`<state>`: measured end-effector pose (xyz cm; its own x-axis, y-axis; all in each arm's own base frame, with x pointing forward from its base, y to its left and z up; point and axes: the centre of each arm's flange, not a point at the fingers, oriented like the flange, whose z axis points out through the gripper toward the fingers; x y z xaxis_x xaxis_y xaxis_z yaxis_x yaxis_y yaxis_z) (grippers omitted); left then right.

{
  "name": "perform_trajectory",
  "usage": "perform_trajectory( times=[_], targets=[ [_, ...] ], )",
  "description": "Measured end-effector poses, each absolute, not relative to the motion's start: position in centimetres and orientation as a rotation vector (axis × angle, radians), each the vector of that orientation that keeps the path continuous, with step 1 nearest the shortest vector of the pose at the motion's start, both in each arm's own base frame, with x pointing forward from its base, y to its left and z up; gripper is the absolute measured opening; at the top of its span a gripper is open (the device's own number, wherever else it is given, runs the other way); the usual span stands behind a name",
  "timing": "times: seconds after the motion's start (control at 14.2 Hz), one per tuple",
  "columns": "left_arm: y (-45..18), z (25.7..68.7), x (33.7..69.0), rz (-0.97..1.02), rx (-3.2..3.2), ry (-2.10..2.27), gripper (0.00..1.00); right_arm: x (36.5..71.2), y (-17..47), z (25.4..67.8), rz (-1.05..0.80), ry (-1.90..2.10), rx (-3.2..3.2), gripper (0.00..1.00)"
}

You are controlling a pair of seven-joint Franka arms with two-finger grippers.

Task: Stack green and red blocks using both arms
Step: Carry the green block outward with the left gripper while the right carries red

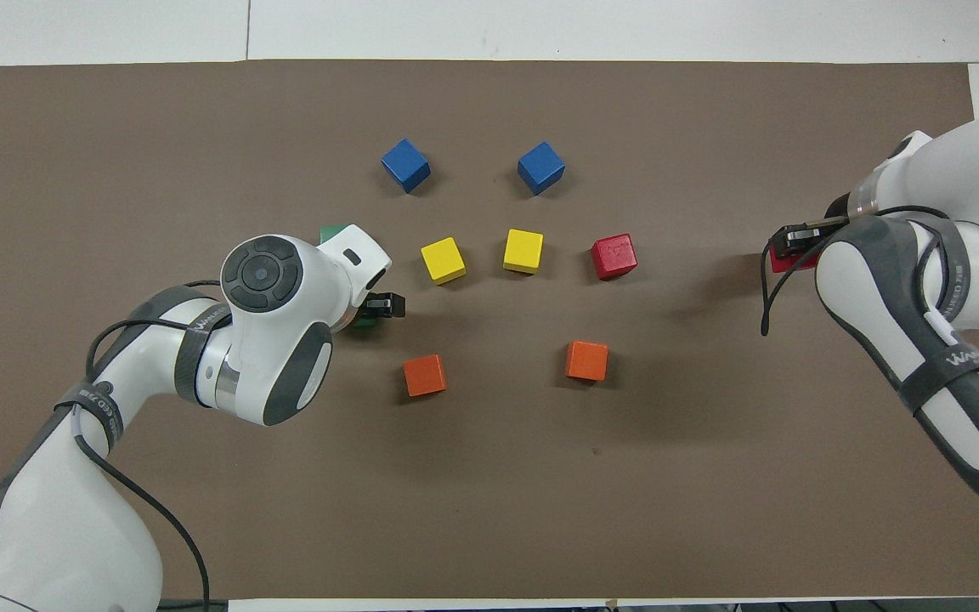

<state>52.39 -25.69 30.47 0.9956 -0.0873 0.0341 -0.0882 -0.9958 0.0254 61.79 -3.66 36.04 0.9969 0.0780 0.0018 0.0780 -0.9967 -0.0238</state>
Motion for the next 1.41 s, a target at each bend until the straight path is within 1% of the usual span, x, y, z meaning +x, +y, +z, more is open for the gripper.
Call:
perform_trajectory(
  times=[0.21, 0.42, 0.49, 0.57, 0.64, 0.71, 0.78, 1.06, 1.13, 1.27, 1.34, 1.41],
  targets=[
    [-25.7, 30.0, 52.6, 0.066, 3.108, -0.135, 1.0, 62.0, -4.7, 34.9, 0.003, -0.125, -3.12, 0.54],
    [-25.8, 29.9, 52.6, 0.069, 3.107, -0.135, 0.93, 62.0, -5.6, 33.7, 0.014, -0.123, -3.118, 0.54],
    [-25.8, 29.9, 52.6, 0.069, 3.107, -0.135, 0.81, 62.1, -5.8, 33.2, 0.02, -0.122, -3.116, 0.54],
    [-25.8, 29.9, 52.6, 0.069, 3.107, -0.137, 0.81, 62.0, -5.9, 32.8, 0.028, -0.121, -3.115, 0.54],
    [-26.0, 29.9, 52.5, 0.068, 3.107, -0.142, 0.75, 62.0, -5.9, 32.5, 0.036, -0.121, -3.114, 0.54],
    [-26.2, 29.8, 52.3, 0.064, 3.107, -0.149, 0.61, 61.9, -5.9, 32.4, 0.042, -0.121, -3.113, 0.54],
    [-26.3, 29.8, 52.3, 0.065, 3.108, -0.152, 0.55, 61.9, -5.9, 32.2, 0.047, -0.121, -3.113, 0.54],
    [-26.1, 30.1, 52.4, 0.036, 3.117, -0.147, 0.55, 61.3, -5.6, 31.3, 0.067, -0.127, -3.109, 0.54],
    [-25.9, 30.8, 52.7, 0.027, 3.121, -0.138, 0.55, 61.4, -5.5, 31.3, 0.065, -0.129, -3.109, 0.58],
    [-24.3, 34.4, 53.8, -0.004, 3.129, -0.091, 0.55, 61.4, -5.4, 31.4, 0.063, -0.132, -3.109, 0.78],
    [-22.7, 37.0, 54.4, -0.021, 3.132, -0.065, 0.55, 61.4, -5.4, 31.5, 0.06, -0.133, -3.109, 0.91],
    [-20.7, 39.6, 54.9, -0.031, 3.132, -0.044, 0.55, 61.4, -5.3, 31.8, 0.054, -0.135, -3.11, 1.0]
  ],
)
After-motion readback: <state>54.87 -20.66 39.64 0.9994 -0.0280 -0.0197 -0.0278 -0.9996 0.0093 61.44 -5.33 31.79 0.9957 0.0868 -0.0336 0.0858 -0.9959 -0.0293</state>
